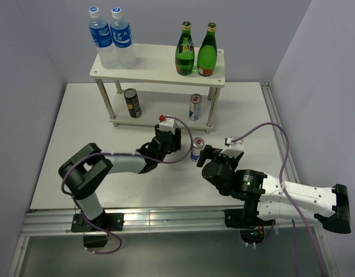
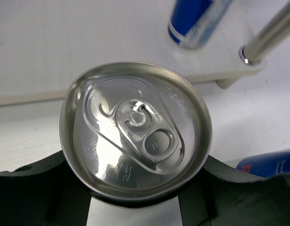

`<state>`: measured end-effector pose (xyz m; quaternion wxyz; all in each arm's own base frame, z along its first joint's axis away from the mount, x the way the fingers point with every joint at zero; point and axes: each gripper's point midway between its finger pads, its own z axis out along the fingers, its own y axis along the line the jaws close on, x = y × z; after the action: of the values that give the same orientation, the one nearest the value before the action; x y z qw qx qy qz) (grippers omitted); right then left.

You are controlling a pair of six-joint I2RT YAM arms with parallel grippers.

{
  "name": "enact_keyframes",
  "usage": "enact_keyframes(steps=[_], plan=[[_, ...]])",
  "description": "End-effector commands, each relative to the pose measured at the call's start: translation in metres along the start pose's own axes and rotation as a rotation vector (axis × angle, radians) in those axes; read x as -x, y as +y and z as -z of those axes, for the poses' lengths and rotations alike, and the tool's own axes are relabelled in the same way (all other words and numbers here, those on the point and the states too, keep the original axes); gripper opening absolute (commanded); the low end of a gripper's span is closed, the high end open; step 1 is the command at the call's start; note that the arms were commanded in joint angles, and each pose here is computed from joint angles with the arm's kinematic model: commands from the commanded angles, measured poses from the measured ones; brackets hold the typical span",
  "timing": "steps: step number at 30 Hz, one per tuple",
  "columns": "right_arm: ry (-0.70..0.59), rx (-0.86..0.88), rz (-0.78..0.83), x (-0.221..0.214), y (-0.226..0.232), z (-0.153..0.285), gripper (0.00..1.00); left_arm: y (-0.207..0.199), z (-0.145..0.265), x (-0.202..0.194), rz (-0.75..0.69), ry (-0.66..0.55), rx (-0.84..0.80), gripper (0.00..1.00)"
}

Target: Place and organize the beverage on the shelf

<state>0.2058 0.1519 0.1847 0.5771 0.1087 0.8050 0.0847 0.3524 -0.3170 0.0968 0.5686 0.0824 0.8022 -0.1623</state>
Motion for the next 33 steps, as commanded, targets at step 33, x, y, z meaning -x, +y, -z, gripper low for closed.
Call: enact_keyframes(steps=[33], plan=[[0.022,-0.005,0.007,-0.017,-0.002,-0.007,1.0,0.142,-0.07,0.155,0.061,-0.257,0.314,0.0]])
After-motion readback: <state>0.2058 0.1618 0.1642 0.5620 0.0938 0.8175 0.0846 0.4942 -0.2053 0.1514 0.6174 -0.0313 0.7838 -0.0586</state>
